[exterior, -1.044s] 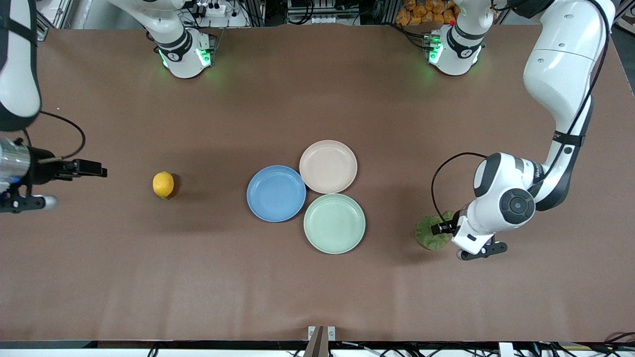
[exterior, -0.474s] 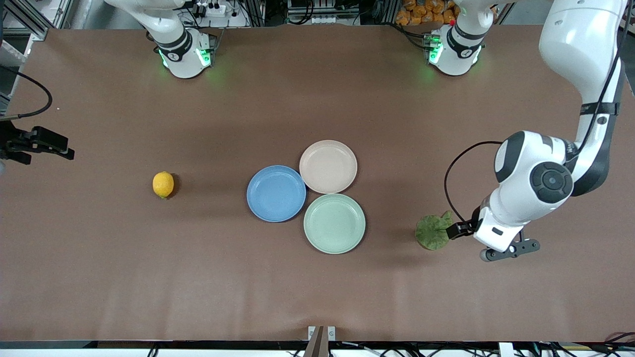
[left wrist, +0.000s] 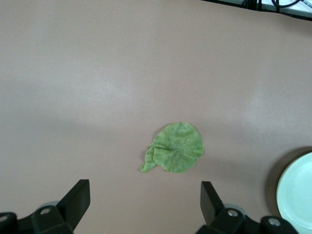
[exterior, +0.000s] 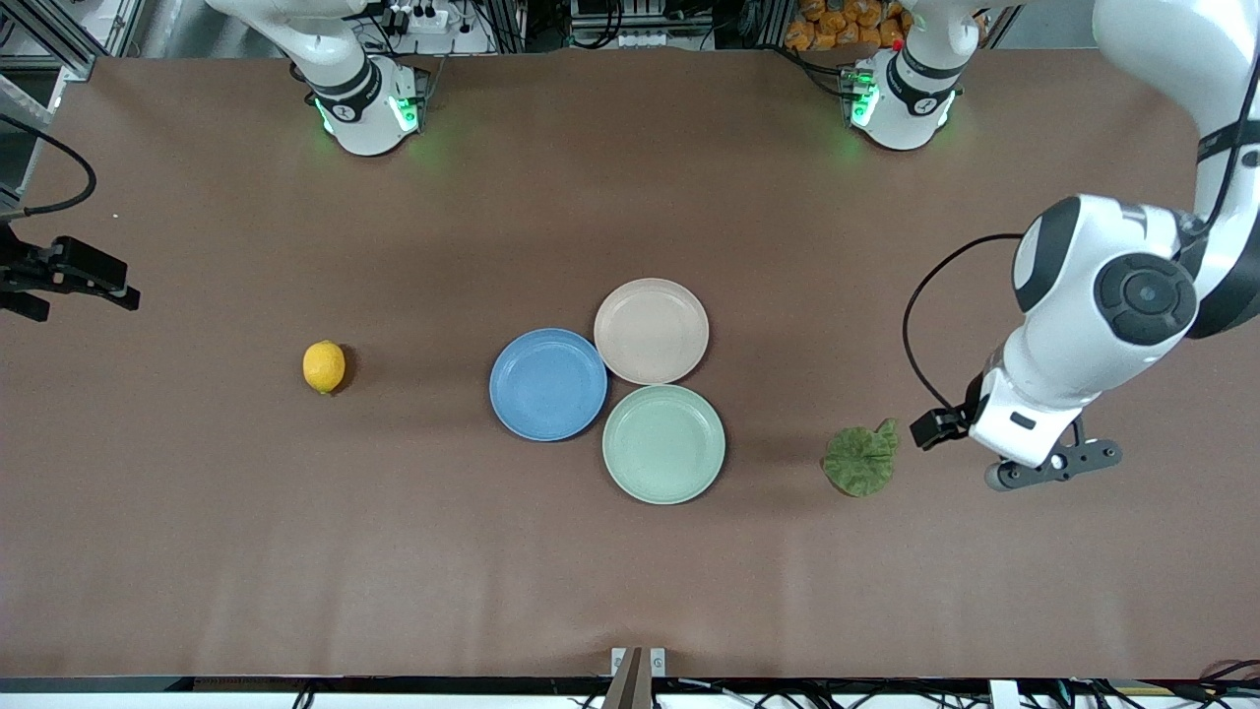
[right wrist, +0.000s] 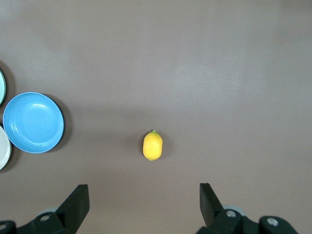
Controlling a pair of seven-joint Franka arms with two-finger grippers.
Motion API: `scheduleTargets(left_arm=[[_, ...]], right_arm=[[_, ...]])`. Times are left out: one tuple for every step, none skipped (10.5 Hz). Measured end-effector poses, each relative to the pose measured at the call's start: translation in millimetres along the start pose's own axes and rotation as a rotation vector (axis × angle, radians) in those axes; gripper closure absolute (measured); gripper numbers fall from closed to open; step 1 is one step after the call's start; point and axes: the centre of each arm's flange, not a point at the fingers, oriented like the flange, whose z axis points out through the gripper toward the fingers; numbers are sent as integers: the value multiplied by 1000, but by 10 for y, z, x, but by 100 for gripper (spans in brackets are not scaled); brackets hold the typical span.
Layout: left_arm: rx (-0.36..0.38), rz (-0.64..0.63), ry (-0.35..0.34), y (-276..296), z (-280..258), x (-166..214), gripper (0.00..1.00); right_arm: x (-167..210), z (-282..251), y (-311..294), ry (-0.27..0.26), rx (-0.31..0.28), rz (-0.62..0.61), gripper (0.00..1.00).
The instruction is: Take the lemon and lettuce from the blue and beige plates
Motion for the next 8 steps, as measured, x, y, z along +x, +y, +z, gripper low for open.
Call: scheduleTargets(left_arm=[[15,-1,-1,-29,-176,-55,0],[24,-5,-10,-55,-339,-119,0],[16,-8,-25,-69,-506,-195,0],[3,-13,-37,-81,-684,-274,0],[-4,-13,-46,-99,-854,-354,0],[-11,-7,-48,-120,-1006,-421,0],[-17,-8,-45,-145,-1155,-482,0],[-30,-13,-44,-175,-1275,-528,0]], right_arm=[[-45,-40,-45,-14,-11,-9,0],[-120,-69,-88,-46,-11,-15,0],[-193,-95,-124,-76,-8,-19,0],[-236,-119,-148,-88,-8,-22,0],[-269,-130,-173,-97,-7,-26,0],[-305,-121,-195,-107,-7,-29,0],[-339,-109,-209,-113,-7,-30,0],[-370,-103,-218,-117,-6,-31,0]])
